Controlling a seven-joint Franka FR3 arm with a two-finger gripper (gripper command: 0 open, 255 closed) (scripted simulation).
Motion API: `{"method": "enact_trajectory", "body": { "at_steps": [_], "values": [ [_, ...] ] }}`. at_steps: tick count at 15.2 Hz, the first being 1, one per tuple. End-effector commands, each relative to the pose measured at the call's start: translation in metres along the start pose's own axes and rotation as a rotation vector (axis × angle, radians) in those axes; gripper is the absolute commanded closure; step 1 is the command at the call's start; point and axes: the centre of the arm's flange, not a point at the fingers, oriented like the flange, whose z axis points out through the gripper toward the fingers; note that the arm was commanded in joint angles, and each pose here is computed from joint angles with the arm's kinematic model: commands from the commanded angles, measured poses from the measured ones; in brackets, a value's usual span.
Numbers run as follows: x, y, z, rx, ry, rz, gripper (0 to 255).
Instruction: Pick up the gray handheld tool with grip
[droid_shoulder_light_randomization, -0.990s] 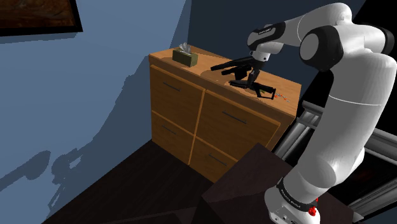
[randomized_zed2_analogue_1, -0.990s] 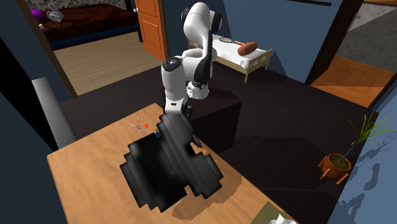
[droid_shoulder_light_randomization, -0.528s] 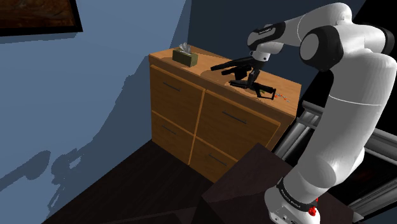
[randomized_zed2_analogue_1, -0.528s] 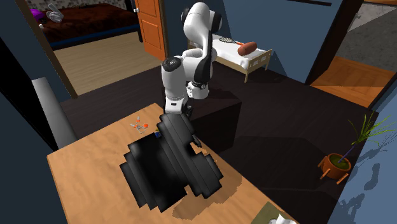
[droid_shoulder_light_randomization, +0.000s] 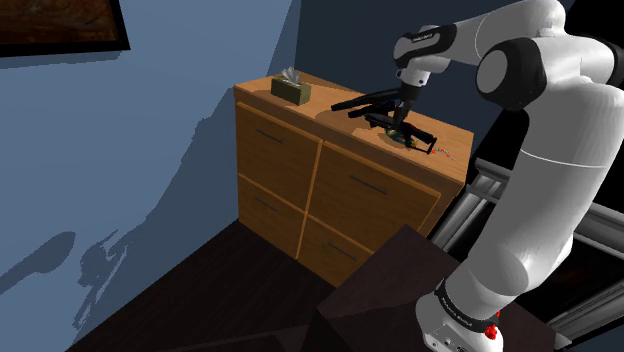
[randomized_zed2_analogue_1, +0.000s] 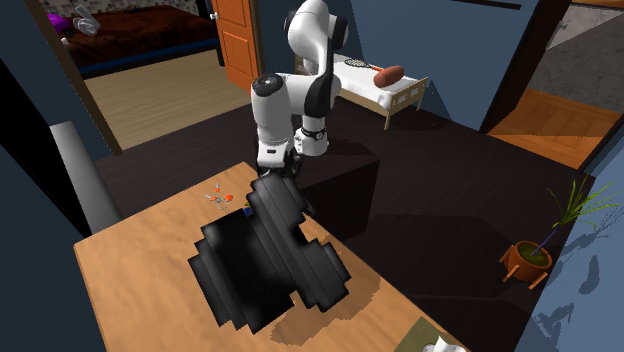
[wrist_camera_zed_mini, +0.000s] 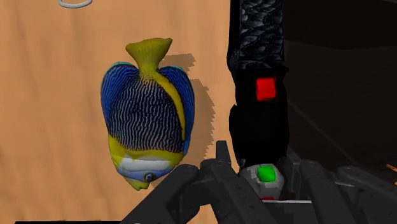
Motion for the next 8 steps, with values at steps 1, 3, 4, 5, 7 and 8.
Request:
{"method": "enact_trajectory", "body": {
  "at_steps": [1,3,4,5,7,8],
  "values": [
    [0.000,-0.002,-0.010,0.000,0.000,0.000,255],
    [0.000,-0.002,-0.021,0.000,0.000,0.000,255],
    [0.000,-0.003,-0.026,0.000,0.000,0.000,255],
    [-0.001,-0.003,-0.031,0.000,0.000,0.000,255],
    [-0.001,-0.004,-0.037,0.000,0.000,0.000,255],
    [-0.001,-0.004,-0.037,0.000,0.000,0.000,255]
  ]
}}
